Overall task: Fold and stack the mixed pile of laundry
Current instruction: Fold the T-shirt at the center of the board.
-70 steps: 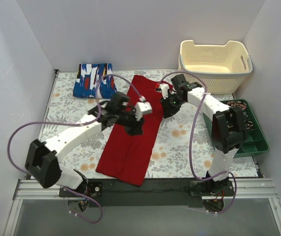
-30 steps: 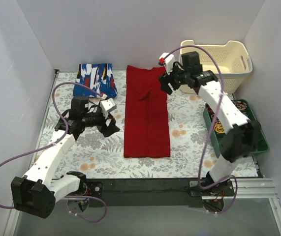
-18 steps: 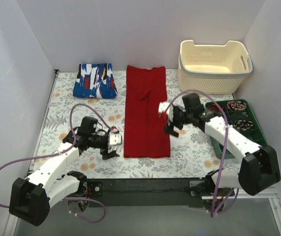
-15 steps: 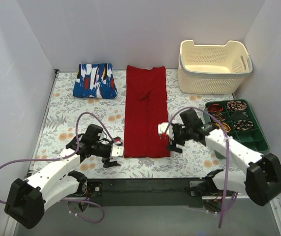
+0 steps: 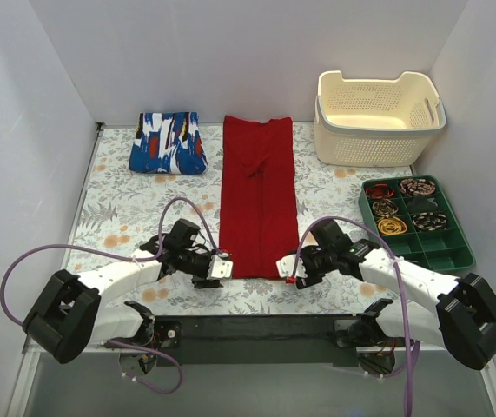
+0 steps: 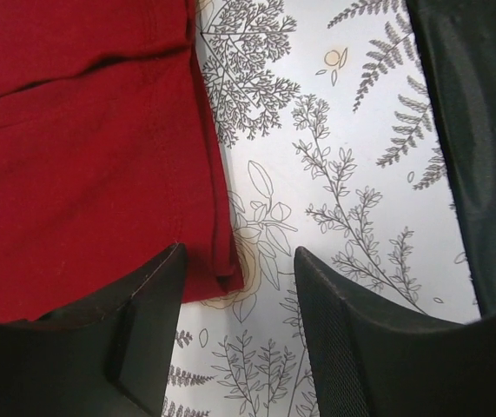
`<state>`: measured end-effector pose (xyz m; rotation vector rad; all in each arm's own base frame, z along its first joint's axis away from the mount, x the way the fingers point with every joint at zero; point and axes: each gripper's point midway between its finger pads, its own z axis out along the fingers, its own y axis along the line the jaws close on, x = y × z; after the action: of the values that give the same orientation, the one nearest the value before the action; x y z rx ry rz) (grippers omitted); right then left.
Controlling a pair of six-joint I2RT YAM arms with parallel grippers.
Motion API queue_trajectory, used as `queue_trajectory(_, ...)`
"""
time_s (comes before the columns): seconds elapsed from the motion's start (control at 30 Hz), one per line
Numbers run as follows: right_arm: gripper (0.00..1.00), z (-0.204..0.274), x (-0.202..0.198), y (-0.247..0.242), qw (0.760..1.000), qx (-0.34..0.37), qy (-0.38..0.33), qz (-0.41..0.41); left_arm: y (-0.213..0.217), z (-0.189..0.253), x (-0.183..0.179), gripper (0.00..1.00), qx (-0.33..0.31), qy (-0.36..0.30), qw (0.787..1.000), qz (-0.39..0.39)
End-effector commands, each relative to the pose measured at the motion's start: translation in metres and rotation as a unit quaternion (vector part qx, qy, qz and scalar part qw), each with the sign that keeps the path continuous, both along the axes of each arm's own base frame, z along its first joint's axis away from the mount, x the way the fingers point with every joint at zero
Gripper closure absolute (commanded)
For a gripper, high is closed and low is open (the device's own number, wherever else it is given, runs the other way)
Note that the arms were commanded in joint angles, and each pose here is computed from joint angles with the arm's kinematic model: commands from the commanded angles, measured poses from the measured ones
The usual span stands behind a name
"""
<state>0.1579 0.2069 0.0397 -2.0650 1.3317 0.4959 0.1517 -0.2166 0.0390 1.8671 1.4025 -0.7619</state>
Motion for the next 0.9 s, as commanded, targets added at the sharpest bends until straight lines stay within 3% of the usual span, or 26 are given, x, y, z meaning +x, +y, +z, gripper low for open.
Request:
queue_trajectory(0.0, 0.43, -0.005, 0.0, 0.003, 0.998, 0.004, -0.043, 0.039, -0.01, 0.005, 0.016, 0.5, -0.013, -0.037, 0.999, -0.007)
queue_trajectory(0.17, 0.46, -0.021, -0.007, -0.003, 0.998, -0.019, -0.039, 0.044, -0.006, -0.011, 0.015, 0.53, 0.009, -0.035, 0.999, -0.006)
queue_trajectory(0.33, 0.58, -0.035, 0.001, -0.007, 0.998, -0.05, -0.04, 0.016, 0.004, -0.032, 0.011, 0.59, 0.045, -0.034, 0.998, -0.008)
queue_trajectory(0.43, 0.7, -0.04, 0.002, -0.008, 0.997, -0.064, -0.035, 0.008, 0.008, -0.04, 0.013, 0.69, 0.068, -0.026, 0.997, 0.003)
queue_trajectory(0.47, 0.79, -0.041, 0.001, -0.008, 0.997, -0.067, -0.036, 0.007, 0.008, -0.04, 0.013, 0.81, 0.073, -0.023, 0.997, 0.003)
queue_trajectory(0.53, 0.87, -0.041, -0.003, -0.008, 0.997, -0.072, -0.04, 0.008, 0.006, -0.037, 0.012, 0.93, 0.074, -0.017, 0.997, 0.005)
queue_trajectory(0.57, 0.98, -0.041, -0.006, -0.007, 0.997, -0.072, -0.034, -0.004, 0.003, -0.035, 0.009, 1.0, 0.071, -0.018, 0.997, -0.002)
queue_trajectory(0.67, 0.99, -0.033, -0.009, -0.004, 0.996, -0.072, -0.022, -0.043, -0.004, -0.023, -0.012, 1.0, 0.06, -0.022, 0.997, -0.036)
queue_trajectory(0.87, 0.99, 0.01, -0.053, 0.011, 1.0, -0.02, 0.001, -0.014, -0.016, 0.019, -0.069, 1.0, 0.015, 0.008, 0.997, -0.082)
